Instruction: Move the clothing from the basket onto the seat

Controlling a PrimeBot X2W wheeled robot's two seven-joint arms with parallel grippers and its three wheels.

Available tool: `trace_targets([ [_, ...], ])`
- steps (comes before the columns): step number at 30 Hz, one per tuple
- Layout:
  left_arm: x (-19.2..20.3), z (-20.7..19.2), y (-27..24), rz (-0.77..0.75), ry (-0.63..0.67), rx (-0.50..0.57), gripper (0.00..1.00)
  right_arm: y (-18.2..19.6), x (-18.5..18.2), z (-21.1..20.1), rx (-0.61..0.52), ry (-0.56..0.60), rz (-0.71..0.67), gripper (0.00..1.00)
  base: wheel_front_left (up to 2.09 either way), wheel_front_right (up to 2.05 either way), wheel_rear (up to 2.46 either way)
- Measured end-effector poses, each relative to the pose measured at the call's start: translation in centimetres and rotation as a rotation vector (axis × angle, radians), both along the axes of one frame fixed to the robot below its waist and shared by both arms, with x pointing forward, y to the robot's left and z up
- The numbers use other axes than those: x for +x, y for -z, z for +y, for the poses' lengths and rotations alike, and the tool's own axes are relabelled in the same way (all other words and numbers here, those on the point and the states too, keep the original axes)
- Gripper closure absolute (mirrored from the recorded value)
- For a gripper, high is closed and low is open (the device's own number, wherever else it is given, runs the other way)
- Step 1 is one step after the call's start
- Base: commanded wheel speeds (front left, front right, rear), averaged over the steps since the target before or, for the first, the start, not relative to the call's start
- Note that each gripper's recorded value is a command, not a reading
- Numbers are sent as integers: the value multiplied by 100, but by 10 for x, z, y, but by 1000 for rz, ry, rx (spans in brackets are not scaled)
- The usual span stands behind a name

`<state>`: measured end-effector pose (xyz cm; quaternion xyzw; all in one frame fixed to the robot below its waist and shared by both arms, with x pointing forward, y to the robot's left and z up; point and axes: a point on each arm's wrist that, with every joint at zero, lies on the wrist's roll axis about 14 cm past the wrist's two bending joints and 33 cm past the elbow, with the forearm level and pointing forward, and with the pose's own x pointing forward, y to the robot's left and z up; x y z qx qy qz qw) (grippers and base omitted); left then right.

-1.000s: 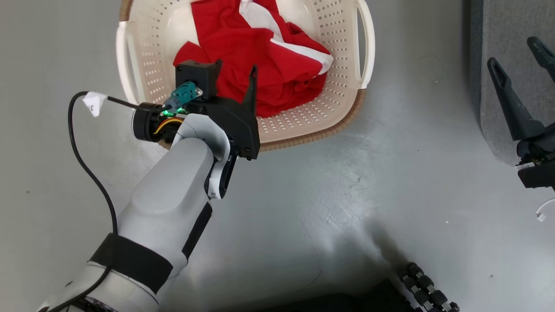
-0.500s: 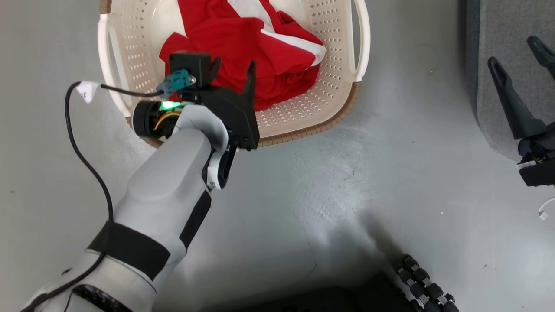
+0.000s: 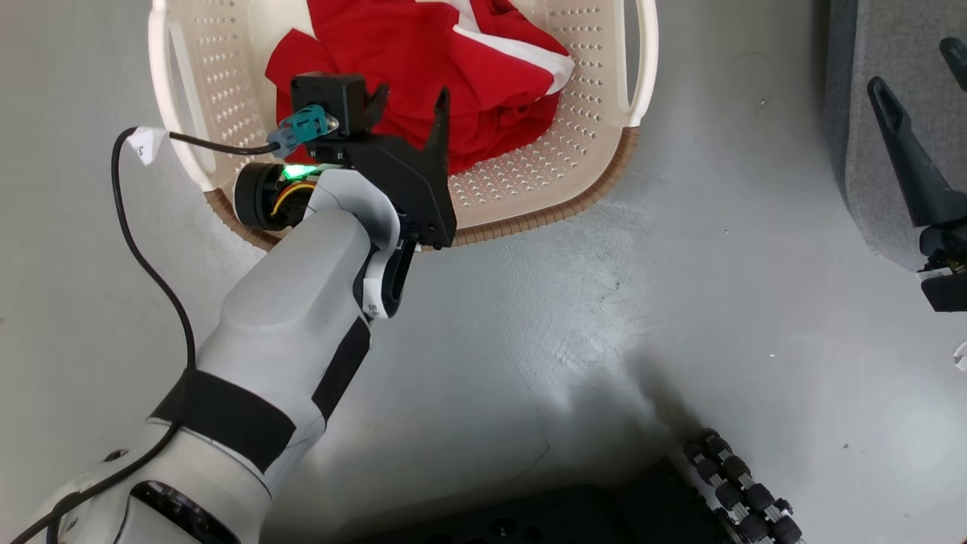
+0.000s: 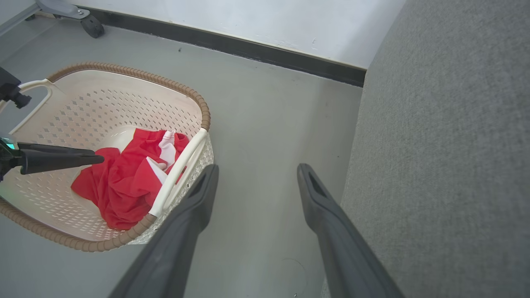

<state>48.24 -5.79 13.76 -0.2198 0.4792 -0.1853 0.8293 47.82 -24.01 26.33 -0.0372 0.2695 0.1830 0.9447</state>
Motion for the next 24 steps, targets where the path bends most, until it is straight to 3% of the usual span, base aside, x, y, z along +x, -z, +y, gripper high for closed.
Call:
trace_targets([
  [24,1,-1,42,47,-35,3,0,25,2,-6,-31,-20,20,0,0,0,0],
])
